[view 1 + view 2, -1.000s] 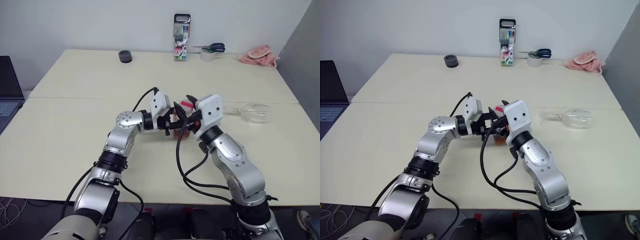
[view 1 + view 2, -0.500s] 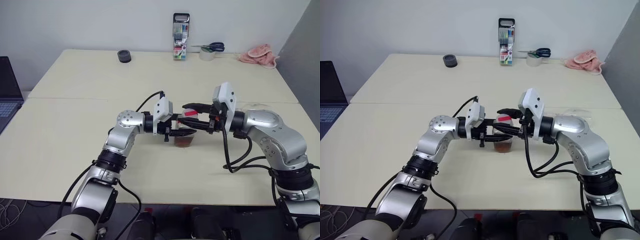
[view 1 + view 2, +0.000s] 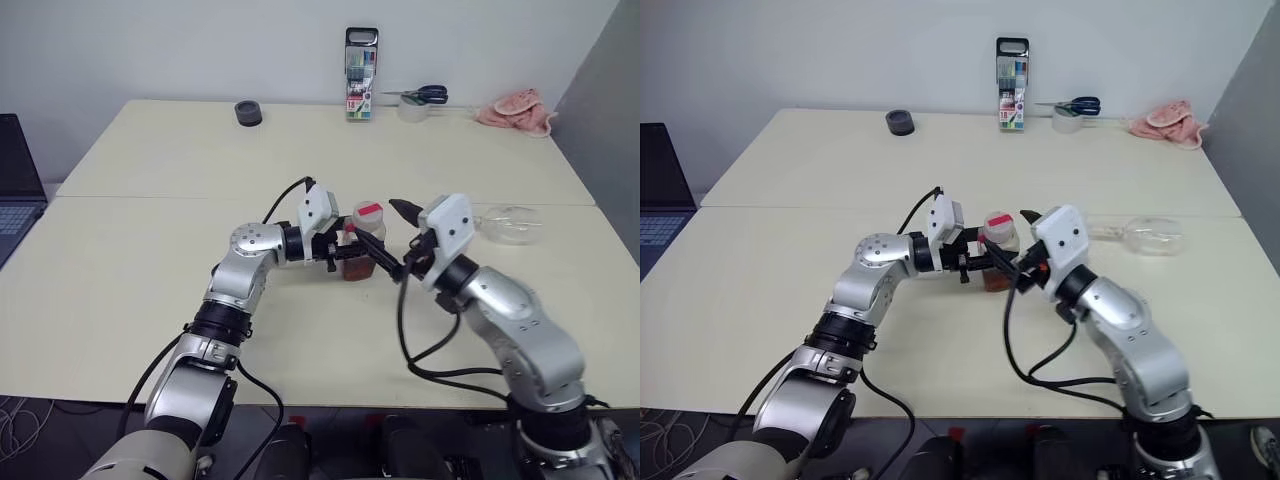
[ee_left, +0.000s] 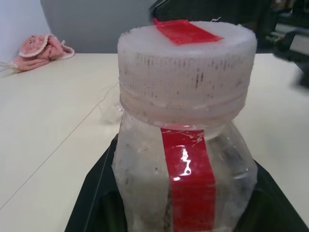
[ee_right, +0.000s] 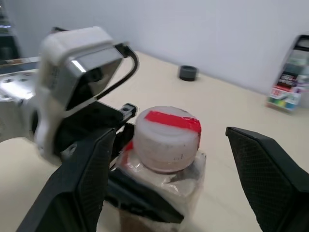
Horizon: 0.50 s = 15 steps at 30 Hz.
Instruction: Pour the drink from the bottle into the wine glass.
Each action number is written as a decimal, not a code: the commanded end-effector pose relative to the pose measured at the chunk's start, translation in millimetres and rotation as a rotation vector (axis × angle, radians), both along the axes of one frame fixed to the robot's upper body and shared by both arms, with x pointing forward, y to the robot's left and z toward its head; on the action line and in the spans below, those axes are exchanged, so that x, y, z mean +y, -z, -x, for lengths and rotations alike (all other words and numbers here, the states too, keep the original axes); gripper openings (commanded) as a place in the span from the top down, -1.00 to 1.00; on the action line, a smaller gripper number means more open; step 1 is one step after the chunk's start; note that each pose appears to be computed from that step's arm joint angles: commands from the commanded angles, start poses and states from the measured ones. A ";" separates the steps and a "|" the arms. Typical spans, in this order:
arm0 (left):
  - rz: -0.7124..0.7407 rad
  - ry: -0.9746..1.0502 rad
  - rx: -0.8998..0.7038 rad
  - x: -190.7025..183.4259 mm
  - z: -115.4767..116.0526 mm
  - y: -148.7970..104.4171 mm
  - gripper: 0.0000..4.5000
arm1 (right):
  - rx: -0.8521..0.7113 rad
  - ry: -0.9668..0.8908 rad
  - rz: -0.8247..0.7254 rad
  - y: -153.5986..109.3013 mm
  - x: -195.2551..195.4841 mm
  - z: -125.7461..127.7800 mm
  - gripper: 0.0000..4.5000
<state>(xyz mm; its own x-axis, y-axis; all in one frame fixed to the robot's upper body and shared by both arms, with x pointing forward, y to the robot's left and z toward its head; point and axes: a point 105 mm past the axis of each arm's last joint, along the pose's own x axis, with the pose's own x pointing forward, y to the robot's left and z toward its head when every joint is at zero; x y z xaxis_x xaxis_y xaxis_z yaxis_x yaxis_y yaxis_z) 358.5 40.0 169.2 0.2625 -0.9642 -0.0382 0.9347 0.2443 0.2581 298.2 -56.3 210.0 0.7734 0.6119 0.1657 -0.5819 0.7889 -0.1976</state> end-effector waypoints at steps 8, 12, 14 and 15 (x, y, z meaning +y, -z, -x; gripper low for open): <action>0.013 0.025 -0.070 -5.0 0.8 -16.2 0.20 | -0.093 0.055 -0.027 -15.4 14.2 -4.6 -0.73; 0.011 0.024 -0.071 -4.1 0.9 -15.4 0.20 | -0.097 0.057 -0.047 -16.8 14.6 -6.2 -0.61; 0.010 0.024 -0.070 -3.7 1.2 -14.9 0.20 | -0.097 0.045 -0.049 -16.5 16.0 -5.3 -0.58; 0.010 0.024 -0.069 -3.6 1.3 -14.8 0.20 | -0.096 0.038 -0.047 -16.0 16.7 -4.7 -0.58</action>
<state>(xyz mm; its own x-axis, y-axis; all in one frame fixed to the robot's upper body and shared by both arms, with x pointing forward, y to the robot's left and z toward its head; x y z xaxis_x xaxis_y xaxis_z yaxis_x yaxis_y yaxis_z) 358.3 39.1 168.4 0.2579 -0.9653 -0.0413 0.9330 0.2378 0.2700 307.9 -41.2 212.6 0.8000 0.5618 0.2108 -0.5285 0.8260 -0.1960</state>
